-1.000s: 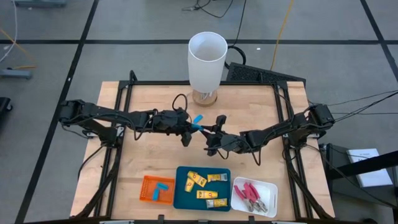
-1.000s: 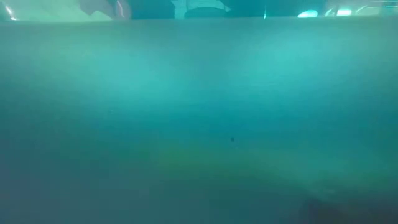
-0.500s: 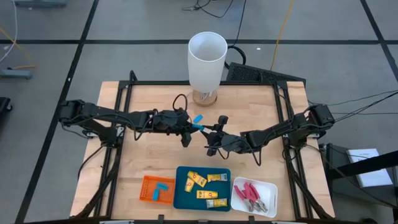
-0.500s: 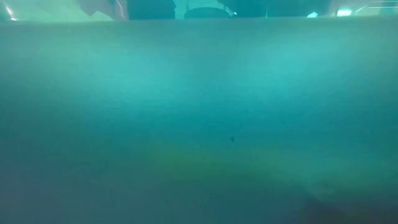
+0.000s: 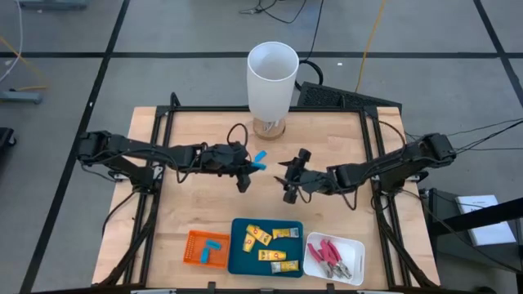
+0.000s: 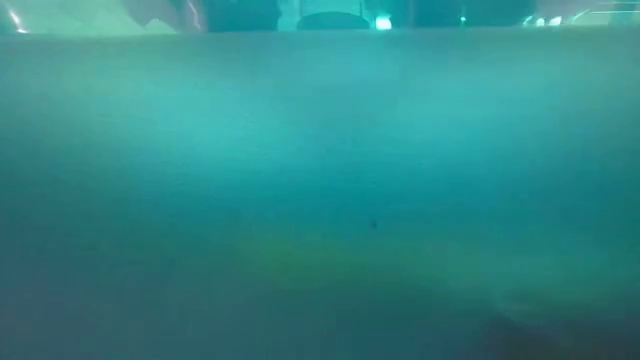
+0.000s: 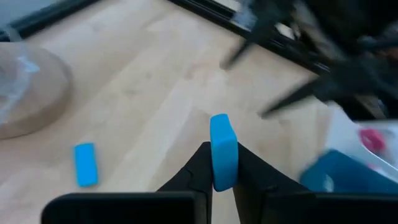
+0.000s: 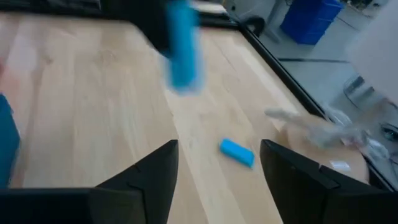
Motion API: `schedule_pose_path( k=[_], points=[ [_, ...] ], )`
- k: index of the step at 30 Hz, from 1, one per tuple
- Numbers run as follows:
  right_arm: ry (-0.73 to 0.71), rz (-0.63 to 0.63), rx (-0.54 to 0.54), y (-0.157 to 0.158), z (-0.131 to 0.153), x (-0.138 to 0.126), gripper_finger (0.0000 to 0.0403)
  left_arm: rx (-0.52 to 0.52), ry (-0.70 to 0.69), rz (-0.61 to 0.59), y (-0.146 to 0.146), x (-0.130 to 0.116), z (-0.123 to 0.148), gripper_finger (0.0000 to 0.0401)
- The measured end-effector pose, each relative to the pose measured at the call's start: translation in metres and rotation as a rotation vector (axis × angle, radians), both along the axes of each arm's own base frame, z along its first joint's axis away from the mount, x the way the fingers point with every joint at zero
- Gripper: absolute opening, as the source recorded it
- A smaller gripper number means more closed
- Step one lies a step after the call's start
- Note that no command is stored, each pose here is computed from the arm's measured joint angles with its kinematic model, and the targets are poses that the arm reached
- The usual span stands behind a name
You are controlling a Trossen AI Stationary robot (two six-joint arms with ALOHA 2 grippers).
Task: Pick & Place School Supplies
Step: Put the blue eraser into the orange bin
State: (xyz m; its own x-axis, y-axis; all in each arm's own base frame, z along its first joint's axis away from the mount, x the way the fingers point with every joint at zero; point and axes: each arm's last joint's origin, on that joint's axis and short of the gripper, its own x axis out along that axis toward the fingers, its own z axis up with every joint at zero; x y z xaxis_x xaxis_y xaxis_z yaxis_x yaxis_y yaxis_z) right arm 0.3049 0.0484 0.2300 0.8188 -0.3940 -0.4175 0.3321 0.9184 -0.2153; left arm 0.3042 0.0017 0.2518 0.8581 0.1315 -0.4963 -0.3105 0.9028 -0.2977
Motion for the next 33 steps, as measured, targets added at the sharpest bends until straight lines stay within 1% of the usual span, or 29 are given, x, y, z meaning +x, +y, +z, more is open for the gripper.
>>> schedule_pose_path(
  k=[3,7,9,11,14,17,18,20,23,30,33],
  points=[
    [-0.013,-0.021,0.009,-0.005,-0.002,-0.018,0.0215,-0.017,0.005,-0.071,-0.011,0.0,0.0,0.0034],
    [-0.104,-0.028,0.029,-0.012,0.0,-0.041,0.0209,-0.044,0.043,-0.147,-0.028,-0.003,-0.003,0.0034],
    [-0.156,-0.018,0.034,-0.014,0.0,-0.052,0.0208,-0.053,0.093,-0.171,-0.038,-0.007,-0.007,0.0039],
    [-0.201,0.028,0.053,-0.016,-0.003,-0.065,0.0208,-0.06,0.139,-0.201,-0.049,-0.011,-0.011,0.004],
    [-0.323,0.121,0.112,-0.02,-0.006,-0.082,0.0207,-0.067,0.193,-0.241,-0.068,-0.018,-0.015,0.0034],
    [-0.434,0.167,0.142,-0.026,-0.01,-0.096,0.0206,-0.077,0.23,-0.3,-0.088,-0.026,-0.017,0.0034],
    [-0.462,0.165,0.144,-0.028,-0.012,-0.101,0.0205,-0.085,0.239,-0.331,-0.096,-0.029,-0.018,0.0034],
    [-0.508,0.159,0.145,-0.03,-0.012,-0.107,0.0205,-0.098,0.255,-0.403,-0.113,-0.036,-0.018,0.0035],
    [-0.513,0.153,0.144,-0.032,-0.015,-0.112,0.0205,-0.138,0.283,-0.474,-0.137,-0.048,-0.019,0.0041],
    [-0.516,0.154,0.144,-0.032,-0.014,-0.113,0.0205,-0.208,0.39,-0.443,-0.173,-0.079,-0.025,0.0034],
    [-0.517,0.154,0.144,-0.032,-0.014,-0.113,0.0205,-0.238,0.413,-0.475,-0.188,-0.093,-0.029,0.0039]
  ],
)
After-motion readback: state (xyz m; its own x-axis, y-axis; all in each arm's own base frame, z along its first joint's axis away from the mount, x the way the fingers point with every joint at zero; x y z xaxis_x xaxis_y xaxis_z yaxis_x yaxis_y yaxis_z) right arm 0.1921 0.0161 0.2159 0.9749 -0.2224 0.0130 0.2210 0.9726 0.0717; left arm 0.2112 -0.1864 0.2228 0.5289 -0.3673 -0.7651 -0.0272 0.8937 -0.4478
